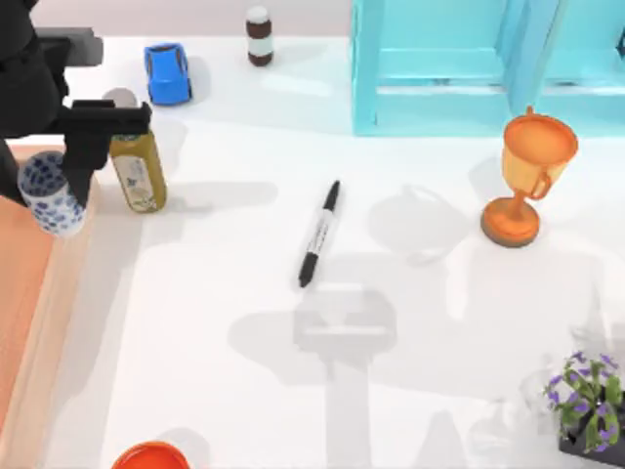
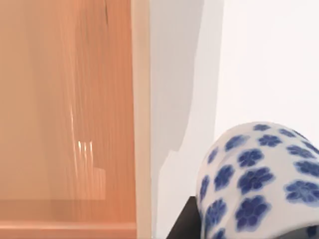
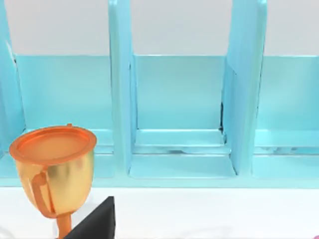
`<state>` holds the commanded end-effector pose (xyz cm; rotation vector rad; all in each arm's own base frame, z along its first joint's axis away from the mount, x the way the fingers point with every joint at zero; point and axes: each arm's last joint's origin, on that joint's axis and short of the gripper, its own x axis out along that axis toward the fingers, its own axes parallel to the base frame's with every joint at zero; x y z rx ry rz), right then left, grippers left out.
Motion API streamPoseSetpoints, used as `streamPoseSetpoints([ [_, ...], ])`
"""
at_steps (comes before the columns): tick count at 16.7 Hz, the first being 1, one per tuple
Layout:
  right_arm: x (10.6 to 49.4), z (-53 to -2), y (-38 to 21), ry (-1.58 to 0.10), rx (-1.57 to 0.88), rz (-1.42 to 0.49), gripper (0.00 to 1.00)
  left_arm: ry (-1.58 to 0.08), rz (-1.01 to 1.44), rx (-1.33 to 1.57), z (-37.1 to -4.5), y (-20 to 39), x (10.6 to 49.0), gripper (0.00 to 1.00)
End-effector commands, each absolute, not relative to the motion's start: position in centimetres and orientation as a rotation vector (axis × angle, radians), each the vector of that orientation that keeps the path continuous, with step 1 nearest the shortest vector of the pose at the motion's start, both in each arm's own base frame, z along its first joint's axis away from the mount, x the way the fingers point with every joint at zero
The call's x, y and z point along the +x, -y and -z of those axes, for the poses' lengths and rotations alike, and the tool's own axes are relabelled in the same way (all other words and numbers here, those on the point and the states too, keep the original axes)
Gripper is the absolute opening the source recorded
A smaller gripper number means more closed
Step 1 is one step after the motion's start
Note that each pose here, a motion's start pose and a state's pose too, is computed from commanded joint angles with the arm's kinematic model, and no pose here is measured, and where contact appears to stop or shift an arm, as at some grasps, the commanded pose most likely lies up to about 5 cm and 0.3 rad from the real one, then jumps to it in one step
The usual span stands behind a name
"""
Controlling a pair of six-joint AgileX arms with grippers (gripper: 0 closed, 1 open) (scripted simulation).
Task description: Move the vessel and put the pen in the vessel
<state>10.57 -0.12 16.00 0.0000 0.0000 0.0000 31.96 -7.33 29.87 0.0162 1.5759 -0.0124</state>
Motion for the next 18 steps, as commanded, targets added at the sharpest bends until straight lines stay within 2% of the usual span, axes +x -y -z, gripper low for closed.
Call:
streamPoseSetpoints([
  [6,10.6,-16.0,0.1,0.0,0.0,0.0,1.0,-1.588,0.003,0.009,-29.0,7.5,32.4,0.0],
  [13,10.6,-16.0,0.1,0.0,0.0,0.0,1.0,-1.571,0.015,0.01,-21.7,14.4,34.3,0.0],
  [18,10.6,-16.0,0.1,0.0,0.0,0.0,1.0,-1.575,0.016,0.013,-21.0,15.0,34.3,0.0],
])
